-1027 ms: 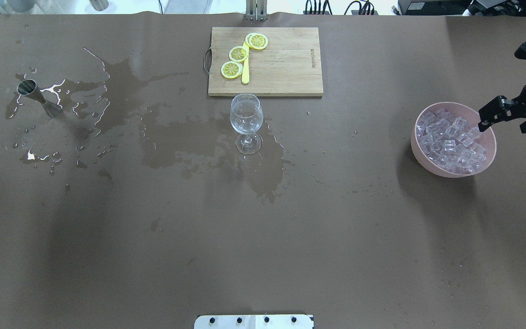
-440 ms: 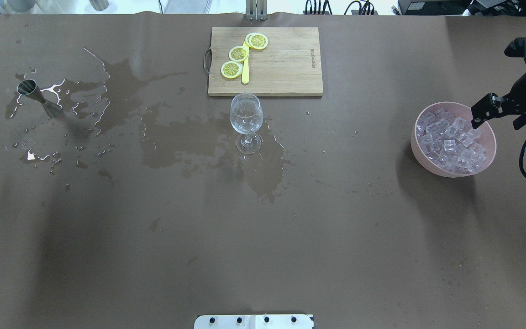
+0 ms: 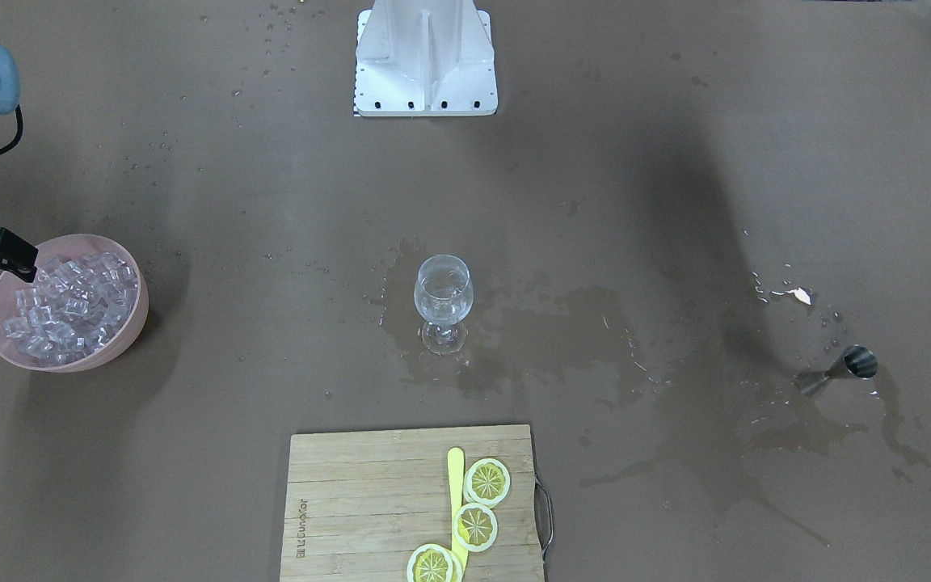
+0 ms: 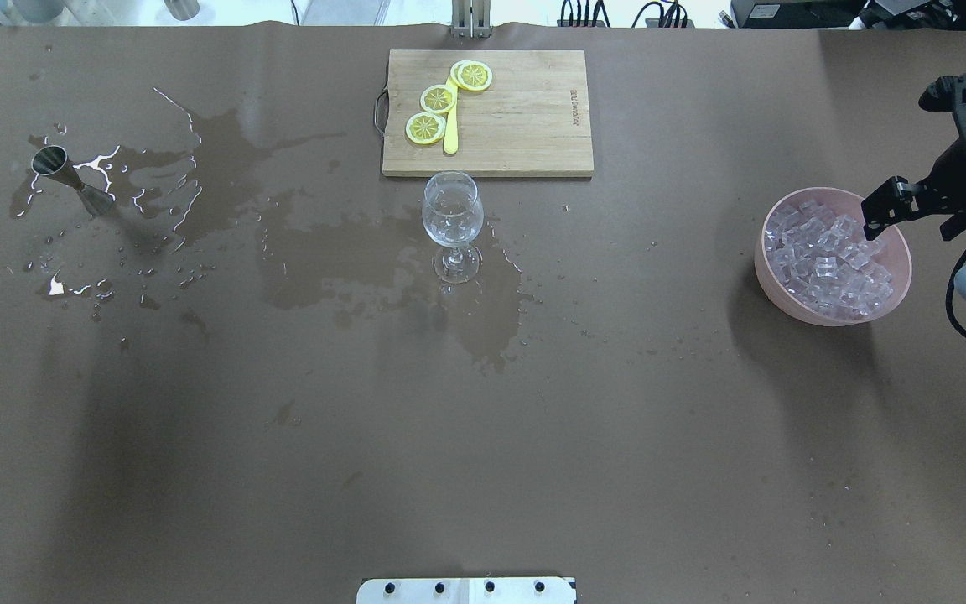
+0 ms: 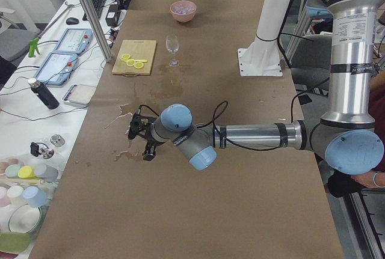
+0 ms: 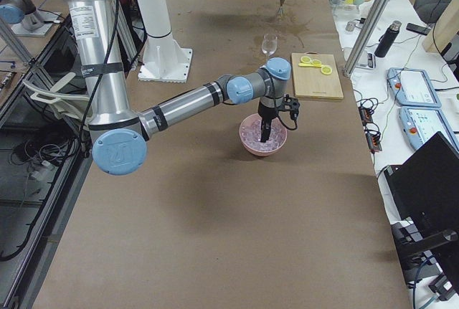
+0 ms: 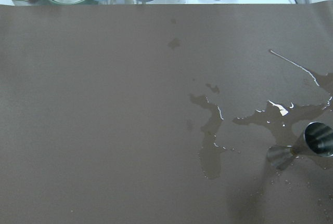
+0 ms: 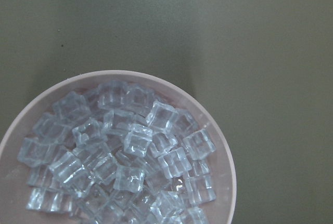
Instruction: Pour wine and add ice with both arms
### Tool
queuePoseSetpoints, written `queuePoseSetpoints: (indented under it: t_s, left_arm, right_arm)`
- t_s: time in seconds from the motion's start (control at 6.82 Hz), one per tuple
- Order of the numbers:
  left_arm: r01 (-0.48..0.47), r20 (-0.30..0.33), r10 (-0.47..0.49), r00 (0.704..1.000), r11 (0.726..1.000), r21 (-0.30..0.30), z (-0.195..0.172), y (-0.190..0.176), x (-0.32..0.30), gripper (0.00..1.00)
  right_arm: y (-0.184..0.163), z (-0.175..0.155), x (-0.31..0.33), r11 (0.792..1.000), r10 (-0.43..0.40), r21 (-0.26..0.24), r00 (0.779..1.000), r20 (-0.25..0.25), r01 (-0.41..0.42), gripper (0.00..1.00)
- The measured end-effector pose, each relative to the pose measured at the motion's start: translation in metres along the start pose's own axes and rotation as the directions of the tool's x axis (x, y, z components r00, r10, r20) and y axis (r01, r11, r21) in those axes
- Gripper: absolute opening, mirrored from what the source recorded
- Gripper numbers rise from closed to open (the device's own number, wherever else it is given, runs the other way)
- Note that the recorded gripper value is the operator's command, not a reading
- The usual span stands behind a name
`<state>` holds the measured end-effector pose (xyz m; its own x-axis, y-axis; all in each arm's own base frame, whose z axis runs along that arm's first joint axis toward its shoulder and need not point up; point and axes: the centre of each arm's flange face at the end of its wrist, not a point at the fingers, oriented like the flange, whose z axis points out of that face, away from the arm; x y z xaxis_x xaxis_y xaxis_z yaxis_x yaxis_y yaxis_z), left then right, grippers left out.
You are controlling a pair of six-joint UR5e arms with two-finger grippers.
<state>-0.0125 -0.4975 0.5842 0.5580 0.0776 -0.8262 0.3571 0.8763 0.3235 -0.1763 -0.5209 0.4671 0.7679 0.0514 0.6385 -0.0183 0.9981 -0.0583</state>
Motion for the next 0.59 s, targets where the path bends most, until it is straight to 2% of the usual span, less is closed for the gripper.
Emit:
queuePoseSetpoints:
  t_s: [0.15, 0.59]
  left_arm:
    - [0.006, 0.004, -0.006, 1.000, 1.000, 0.008, 0.012, 0.000, 0.014, 0.98]
    - [-0.013, 0.059, 0.011, 0.998, 0.999, 0.036, 0.068, 0.004, 0.065, 0.98]
  right_arm:
    - [0.000, 0.001, -0.008, 1.000, 0.002, -0.002, 1.000, 0.004, -0.002, 0.94]
    - [0.005, 0.014, -0.030, 1.000, 0.001, -0.026, 1.000, 0.005, -0.001, 0.95]
